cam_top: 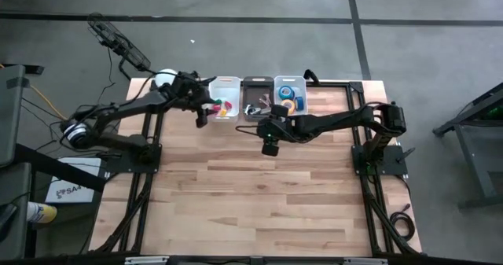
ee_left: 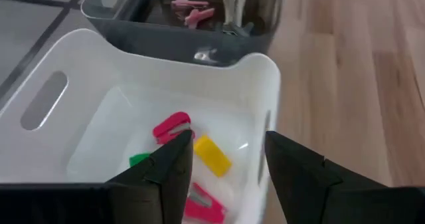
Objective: Pick and place Stapler, Stapler remover, tape
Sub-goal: Return to Home Position
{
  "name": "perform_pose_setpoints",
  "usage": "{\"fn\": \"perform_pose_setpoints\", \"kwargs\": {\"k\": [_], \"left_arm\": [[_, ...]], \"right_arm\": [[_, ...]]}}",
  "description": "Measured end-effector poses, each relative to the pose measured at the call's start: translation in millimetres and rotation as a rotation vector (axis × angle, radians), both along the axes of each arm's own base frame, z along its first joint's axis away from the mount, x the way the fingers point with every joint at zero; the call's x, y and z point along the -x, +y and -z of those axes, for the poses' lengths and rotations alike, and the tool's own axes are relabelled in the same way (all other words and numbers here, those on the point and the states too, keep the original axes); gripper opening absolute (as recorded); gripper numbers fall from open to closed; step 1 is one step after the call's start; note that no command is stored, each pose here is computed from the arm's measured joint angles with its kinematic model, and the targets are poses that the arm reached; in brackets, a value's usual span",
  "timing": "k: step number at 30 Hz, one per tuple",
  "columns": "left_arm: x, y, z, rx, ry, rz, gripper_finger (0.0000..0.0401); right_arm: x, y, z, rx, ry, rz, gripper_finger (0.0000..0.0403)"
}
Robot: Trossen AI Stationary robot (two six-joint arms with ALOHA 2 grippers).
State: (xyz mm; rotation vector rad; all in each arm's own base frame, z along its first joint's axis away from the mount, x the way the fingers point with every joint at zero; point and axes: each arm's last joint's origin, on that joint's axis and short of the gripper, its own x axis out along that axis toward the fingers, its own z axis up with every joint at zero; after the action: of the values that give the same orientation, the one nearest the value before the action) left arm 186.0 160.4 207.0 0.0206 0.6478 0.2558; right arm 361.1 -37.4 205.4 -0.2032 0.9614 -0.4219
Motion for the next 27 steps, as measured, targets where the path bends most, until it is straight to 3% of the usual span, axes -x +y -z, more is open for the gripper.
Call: {"fn": "perform_pose_setpoints", "kwargs": {"k": [6,10,16,23,27], "left_arm": [[16,-16,-11,-0.056,0.050,0.060,0.0186],[28,-35,-8,-0.100,0.028,0.076,0.0186],[48,-74,8,-0.168,-0.102,0.130,0.0186],[66,-106,16,-0.276,-0.322,0.212,0.0186],[74,-118,22,-0.337,-0.413,0.234,0.0186]], "right_arm": [[5,3,4,-0.019,0.061,0.007,0.0172],[24,5,20,-0.115,0.011,-0.028,0.0172],[83,3,37,-0.247,-0.273,0.000,0.0172],[151,1,20,-0.232,-0.669,-0.034,0.0172],[183,0,22,-0.247,-0.821,-0.088,0.0172]]}}
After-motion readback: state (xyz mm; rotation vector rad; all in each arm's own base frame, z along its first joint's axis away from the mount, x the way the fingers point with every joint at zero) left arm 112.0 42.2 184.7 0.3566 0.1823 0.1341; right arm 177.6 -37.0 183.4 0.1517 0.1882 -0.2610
